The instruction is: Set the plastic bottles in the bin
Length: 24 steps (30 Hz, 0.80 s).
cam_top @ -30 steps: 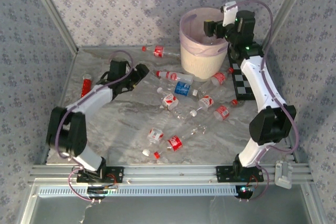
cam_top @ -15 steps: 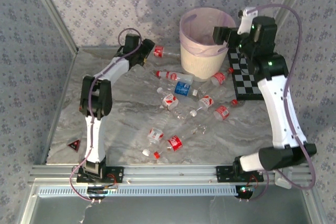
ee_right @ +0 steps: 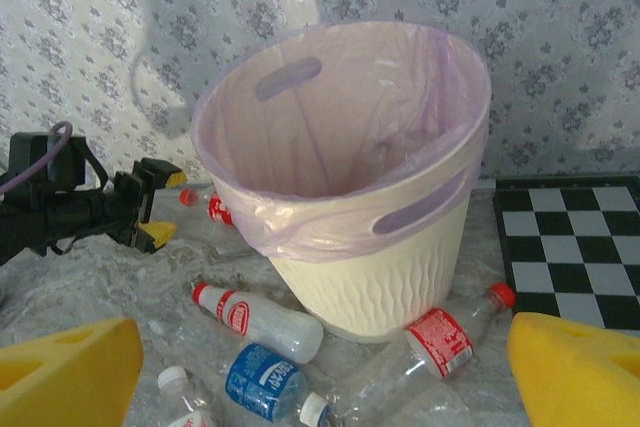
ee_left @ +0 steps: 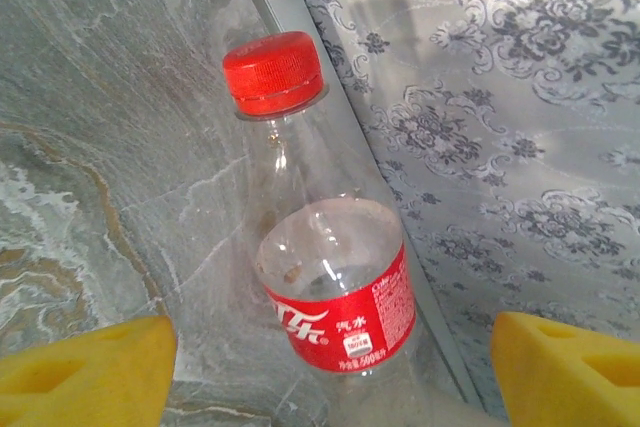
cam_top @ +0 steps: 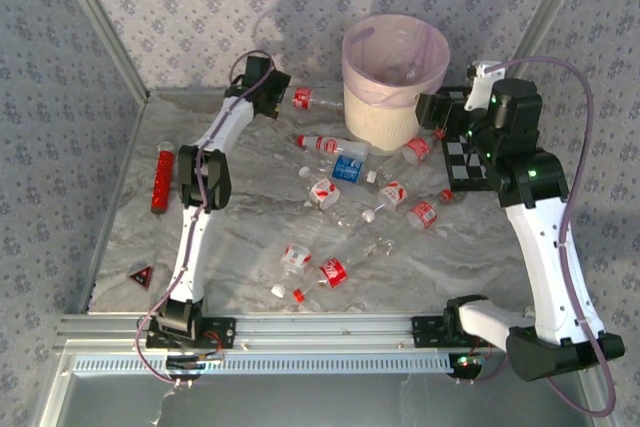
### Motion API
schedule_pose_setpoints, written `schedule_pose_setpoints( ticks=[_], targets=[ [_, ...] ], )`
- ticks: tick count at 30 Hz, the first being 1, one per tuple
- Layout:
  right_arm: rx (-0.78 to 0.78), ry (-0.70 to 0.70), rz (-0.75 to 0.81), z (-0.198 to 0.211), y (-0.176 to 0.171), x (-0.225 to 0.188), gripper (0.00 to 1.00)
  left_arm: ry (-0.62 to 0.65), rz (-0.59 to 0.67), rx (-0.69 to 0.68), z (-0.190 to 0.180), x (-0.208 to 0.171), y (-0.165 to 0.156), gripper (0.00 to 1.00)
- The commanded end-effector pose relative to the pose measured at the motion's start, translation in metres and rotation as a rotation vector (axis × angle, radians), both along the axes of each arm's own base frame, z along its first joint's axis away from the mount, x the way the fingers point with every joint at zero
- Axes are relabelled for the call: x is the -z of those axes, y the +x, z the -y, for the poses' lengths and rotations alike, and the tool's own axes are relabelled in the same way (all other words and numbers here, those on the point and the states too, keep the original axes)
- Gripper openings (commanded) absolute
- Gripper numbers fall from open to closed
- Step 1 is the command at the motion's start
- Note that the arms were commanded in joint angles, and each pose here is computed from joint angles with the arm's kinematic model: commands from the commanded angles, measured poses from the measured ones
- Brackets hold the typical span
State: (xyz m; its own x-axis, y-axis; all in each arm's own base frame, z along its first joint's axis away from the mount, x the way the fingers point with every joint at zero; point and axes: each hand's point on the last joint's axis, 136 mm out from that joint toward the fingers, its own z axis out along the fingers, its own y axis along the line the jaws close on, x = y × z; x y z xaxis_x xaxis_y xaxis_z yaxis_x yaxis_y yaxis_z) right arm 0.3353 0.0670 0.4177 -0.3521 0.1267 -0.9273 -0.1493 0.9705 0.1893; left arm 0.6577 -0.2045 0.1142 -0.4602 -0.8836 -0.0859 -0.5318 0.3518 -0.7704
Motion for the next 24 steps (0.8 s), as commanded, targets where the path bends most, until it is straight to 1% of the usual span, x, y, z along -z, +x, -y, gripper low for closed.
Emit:
schedule_pose_setpoints(
  ticks=[1, 5, 11, 16, 22, 24],
  targets=[
    [0.026, 0.003, -0.011, 0.006, -0.004, 0.004, 0.96, -0.03, -0.07, -0.044, 0.004, 0.018, -0.003, 0.82],
    [0.025, 0.006, -0.02, 0.008, -0.007, 0.008, 0.96, -0.1, -0.067, -0.069, 0.011, 0.029, 0.005, 0.82],
    [0.026, 0.013, -0.03, 0.01, -0.007, 0.013, 0.96, -0.111, -0.046, -0.066, 0.019, 0.037, 0.014, 0.82],
    [0.028, 0.013, -0.041, 0.01, -0.007, 0.017, 0.95, -0.129, -0.011, -0.067, 0.024, 0.043, 0.022, 0.84],
    [0.029, 0.016, -0.053, 0.01, -0.006, 0.023, 0.95, -0.178, 0.045, -0.063, 0.036, 0.052, 0.035, 0.85],
    [0.029, 0.017, -0.057, 0.01, -0.006, 0.025, 0.95, -0.189, 0.041, -0.061, 0.039, 0.058, 0.036, 0.84]
  ],
)
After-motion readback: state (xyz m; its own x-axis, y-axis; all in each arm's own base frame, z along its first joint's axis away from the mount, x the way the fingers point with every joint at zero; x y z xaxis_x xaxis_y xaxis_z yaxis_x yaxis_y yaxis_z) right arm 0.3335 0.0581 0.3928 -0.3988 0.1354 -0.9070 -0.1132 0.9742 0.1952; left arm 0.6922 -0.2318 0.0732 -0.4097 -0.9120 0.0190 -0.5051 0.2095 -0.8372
